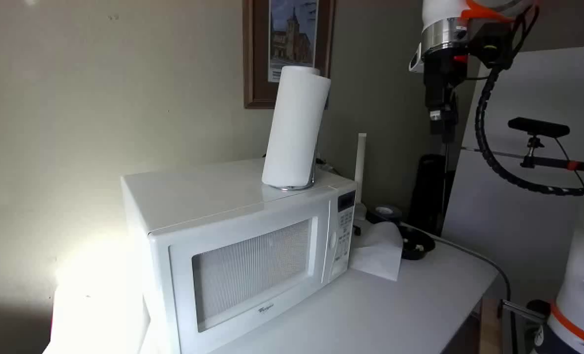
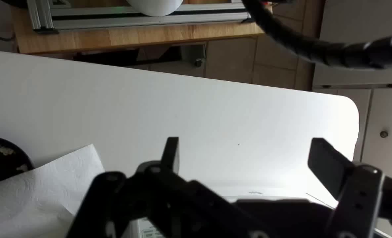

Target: Pick up the roll of kitchen paper from the silver kitchen paper rack and put it on the table

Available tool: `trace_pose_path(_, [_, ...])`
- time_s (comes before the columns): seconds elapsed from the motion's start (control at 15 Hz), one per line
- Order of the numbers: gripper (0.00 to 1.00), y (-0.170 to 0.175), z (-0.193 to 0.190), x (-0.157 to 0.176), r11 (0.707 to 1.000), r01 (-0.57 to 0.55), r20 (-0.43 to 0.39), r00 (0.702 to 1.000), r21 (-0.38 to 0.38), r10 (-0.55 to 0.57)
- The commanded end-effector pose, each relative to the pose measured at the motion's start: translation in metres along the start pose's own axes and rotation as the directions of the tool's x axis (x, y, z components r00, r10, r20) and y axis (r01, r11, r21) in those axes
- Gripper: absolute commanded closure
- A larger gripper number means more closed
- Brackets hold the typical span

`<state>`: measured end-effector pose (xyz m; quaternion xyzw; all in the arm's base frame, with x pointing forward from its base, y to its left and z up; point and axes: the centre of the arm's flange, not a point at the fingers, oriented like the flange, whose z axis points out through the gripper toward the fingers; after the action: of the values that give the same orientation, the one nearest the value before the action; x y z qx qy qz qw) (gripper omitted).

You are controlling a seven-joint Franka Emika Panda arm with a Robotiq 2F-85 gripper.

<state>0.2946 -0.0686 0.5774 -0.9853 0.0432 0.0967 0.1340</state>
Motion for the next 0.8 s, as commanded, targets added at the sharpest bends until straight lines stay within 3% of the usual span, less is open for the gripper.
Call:
trace_pose_path(0.0, [0.00, 0.000, 0.000, 0.000, 1.000, 0.000, 0.000, 1.000, 0.000, 0.000])
trace_pose_path(0.33, [0.00, 0.000, 0.000, 0.000, 1.000, 0.000, 0.000, 1.000, 0.000, 0.000])
trace_pose_path(0.53, [0.00, -0.005, -0.030, 0.009, 0.996, -0.021, -0.161, 0.987, -0.087, 0.006])
trace_pose_path(0.73, [0.00, -0.023, -0.064, 0.014, 0.987, -0.008, -0.303, 0.952, -0.162, -0.042])
